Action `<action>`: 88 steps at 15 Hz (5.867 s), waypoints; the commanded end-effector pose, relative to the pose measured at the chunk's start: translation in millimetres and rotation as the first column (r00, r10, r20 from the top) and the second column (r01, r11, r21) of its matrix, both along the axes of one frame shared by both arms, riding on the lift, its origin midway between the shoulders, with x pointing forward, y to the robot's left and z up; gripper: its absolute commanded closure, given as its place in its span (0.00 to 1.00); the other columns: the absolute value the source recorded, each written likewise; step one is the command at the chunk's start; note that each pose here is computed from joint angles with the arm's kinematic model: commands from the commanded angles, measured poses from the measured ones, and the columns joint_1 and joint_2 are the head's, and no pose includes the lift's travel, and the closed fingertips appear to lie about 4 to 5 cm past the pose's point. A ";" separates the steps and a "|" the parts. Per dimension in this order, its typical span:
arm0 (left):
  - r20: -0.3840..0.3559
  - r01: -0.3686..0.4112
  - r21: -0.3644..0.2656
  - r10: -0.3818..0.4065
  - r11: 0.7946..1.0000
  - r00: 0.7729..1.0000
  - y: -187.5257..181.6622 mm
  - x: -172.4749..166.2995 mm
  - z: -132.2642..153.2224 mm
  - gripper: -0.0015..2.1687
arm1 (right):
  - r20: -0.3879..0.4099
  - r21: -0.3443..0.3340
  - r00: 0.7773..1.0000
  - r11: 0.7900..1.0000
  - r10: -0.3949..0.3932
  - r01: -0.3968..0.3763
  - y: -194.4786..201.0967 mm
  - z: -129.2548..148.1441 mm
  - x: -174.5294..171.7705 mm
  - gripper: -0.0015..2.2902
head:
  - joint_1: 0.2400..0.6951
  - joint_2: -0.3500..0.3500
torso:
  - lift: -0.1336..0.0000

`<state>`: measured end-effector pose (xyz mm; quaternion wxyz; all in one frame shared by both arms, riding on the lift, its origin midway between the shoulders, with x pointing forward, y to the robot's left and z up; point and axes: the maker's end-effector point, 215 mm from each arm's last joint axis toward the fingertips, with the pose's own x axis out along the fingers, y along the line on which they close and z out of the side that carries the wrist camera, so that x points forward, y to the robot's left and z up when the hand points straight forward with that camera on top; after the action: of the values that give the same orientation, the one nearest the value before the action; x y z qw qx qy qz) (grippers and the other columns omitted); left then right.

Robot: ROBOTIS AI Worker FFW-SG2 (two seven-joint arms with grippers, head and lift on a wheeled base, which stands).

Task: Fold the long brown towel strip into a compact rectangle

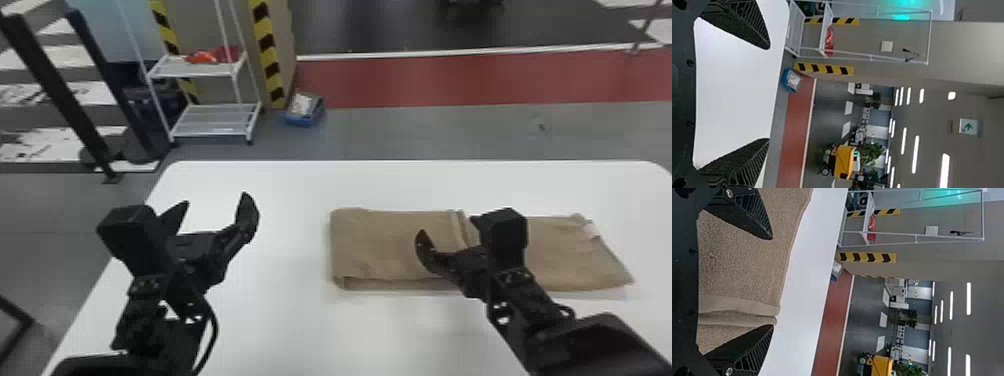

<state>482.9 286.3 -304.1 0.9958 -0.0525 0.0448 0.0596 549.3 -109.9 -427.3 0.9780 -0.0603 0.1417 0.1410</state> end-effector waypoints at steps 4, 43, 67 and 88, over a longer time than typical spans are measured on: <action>0.079 -0.081 -0.003 0.081 0.997 0.994 45.6 -25.1 -10.3 0.02 | -0.072 -0.034 0.997 0.999 -0.005 0.003 -6.9 -10.8 22.0 0.04 | 1.00 0.81 | 0.13; 0.046 -0.043 -0.010 0.043 0.999 0.998 34.3 -26.8 -31.3 0.02 | -0.059 0.019 0.998 1.000 -0.011 0.013 -17.9 -12.3 3.1 0.60 | 1.00 0.80 | 0.13; 0.031 -0.029 -0.012 0.029 1.000 0.999 34.4 -24.6 -40.9 0.02 | -0.090 0.064 0.947 0.948 -0.307 0.313 -216.0 31.3 -5.7 0.59 | 1.00 0.54 | 0.13; 0.014 -0.013 -0.016 0.014 1.000 1.000 25.9 -21.2 -51.0 0.02 | -0.207 0.114 0.881 0.883 -0.426 0.454 -294.2 13.5 -28.2 0.00 | 1.00 0.37 | 0.13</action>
<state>462.0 313.2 -353.1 0.9955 -0.0590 0.0362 0.0655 520.9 -399.6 -415.7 0.9698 0.0633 0.2264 -0.0654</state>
